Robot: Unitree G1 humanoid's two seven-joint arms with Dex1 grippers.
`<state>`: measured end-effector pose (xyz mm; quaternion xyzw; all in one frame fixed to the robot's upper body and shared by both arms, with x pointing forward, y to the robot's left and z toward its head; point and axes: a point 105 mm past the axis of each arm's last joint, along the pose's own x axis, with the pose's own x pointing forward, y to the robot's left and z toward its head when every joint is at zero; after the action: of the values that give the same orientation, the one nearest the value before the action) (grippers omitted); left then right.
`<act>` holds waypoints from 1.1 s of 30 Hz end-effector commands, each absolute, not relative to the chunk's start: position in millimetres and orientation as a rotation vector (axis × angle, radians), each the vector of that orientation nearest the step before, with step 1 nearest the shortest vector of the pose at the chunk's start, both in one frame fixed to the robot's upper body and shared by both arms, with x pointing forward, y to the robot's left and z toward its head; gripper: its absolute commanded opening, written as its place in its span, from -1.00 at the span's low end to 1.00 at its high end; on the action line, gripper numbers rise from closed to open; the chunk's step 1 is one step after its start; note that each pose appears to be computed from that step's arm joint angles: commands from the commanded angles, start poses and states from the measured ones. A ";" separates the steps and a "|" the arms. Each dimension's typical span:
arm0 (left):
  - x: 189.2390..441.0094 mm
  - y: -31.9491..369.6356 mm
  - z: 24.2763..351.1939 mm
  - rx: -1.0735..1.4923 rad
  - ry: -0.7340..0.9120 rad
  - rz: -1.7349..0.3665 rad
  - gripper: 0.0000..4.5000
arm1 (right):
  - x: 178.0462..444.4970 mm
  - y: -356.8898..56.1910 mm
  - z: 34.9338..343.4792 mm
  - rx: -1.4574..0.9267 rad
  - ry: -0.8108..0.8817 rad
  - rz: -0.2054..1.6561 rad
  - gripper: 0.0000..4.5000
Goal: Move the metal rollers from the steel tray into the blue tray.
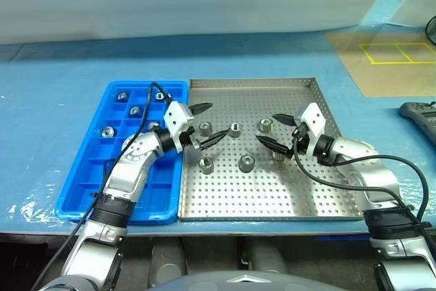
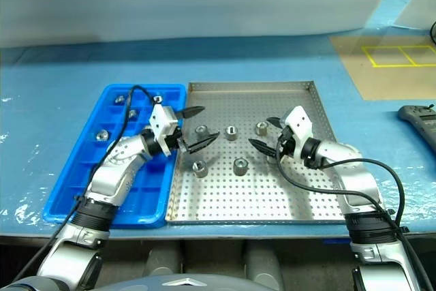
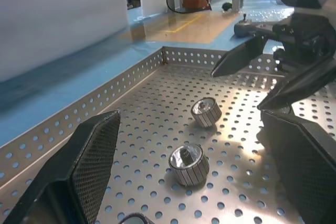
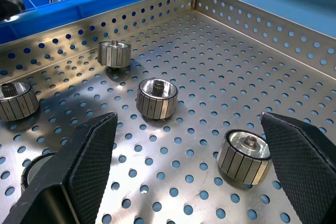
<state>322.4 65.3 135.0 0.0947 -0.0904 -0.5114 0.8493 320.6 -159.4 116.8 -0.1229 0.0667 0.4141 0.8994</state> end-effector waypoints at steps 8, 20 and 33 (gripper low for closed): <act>308.9 67.7 161.7 0.355 -0.168 -1.274 1.00 | 315.5 -161.9 125.6 -0.271 0.111 0.852 0.98; 282.0 68.6 144.9 0.623 -0.005 -1.553 1.00 | 308.7 -167.5 123.1 -0.263 0.143 0.865 0.98; 281.0 66.9 117.1 0.823 0.068 -1.668 1.00 | 290.1 -173.9 129.5 -0.258 0.180 0.918 0.98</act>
<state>280.8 68.8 112.3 0.3373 0.0427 -0.7151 0.6108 293.9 -173.7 110.1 -0.1164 0.1159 0.4326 0.8865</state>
